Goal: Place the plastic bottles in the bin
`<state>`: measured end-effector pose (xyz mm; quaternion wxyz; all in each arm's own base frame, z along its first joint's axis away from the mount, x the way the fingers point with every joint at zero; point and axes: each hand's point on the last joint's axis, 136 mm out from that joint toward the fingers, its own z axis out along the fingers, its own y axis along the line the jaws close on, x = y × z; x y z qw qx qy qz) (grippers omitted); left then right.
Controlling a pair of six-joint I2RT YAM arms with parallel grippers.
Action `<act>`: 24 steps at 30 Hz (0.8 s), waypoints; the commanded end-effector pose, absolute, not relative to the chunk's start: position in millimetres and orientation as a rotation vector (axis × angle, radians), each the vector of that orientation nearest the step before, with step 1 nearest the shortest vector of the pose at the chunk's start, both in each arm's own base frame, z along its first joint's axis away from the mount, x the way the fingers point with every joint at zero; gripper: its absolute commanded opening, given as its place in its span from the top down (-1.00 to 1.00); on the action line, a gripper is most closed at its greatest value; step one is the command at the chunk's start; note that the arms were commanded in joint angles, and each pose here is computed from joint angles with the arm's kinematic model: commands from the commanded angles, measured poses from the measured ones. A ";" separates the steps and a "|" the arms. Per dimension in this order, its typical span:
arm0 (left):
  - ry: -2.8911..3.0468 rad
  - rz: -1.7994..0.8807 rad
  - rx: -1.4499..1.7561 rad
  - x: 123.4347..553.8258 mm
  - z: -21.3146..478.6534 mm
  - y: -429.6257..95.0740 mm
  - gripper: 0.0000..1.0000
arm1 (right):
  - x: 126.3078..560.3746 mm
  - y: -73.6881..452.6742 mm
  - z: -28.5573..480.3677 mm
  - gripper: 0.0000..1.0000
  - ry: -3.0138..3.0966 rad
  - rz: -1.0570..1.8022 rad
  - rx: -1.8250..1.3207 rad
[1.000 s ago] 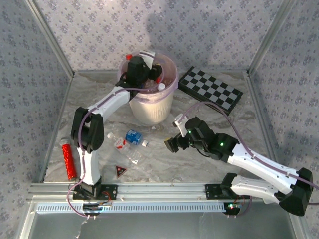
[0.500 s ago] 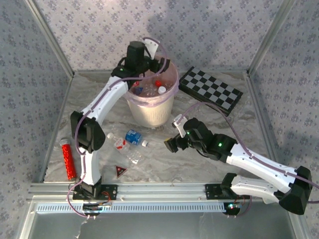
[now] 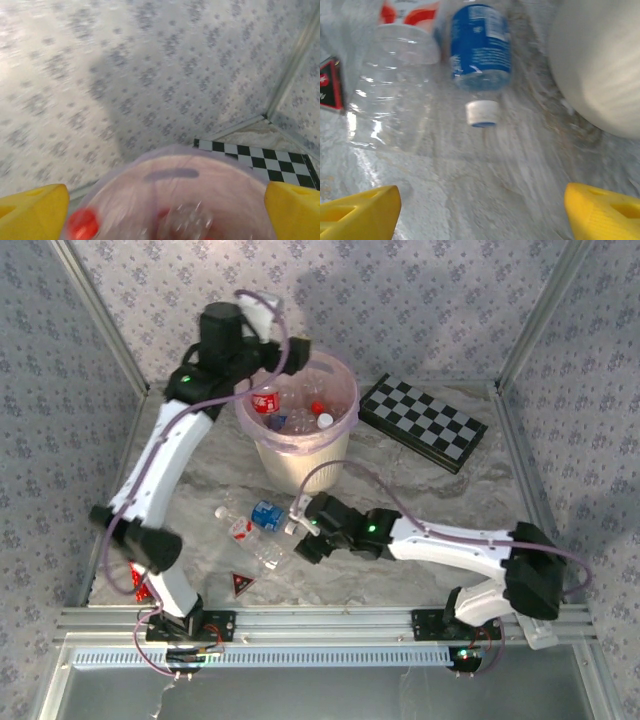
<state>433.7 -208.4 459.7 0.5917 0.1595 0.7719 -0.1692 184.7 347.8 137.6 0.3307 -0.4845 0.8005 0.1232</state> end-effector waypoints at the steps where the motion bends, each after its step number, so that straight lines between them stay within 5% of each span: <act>1: 1.888 -0.382 0.137 399.1 442.6 -137.1 -0.98 | 175.0 379.9 143.9 -0.70 2.030 0.359 -1.350; 8: 2.010 -0.339 -0.234 334.6 364.3 -26.9 -0.95 | 143.8 432.7 118.6 -1.00 2.059 0.468 -1.483; 15: 2.104 -0.424 -0.448 318.8 288.8 5.9 -0.95 | 151.8 456.6 74.4 -1.00 2.156 0.427 -1.460; 24: 2.113 -0.514 -0.518 329.5 250.9 1.4 -0.92 | 162.9 454.7 53.3 -0.59 2.208 0.344 -1.416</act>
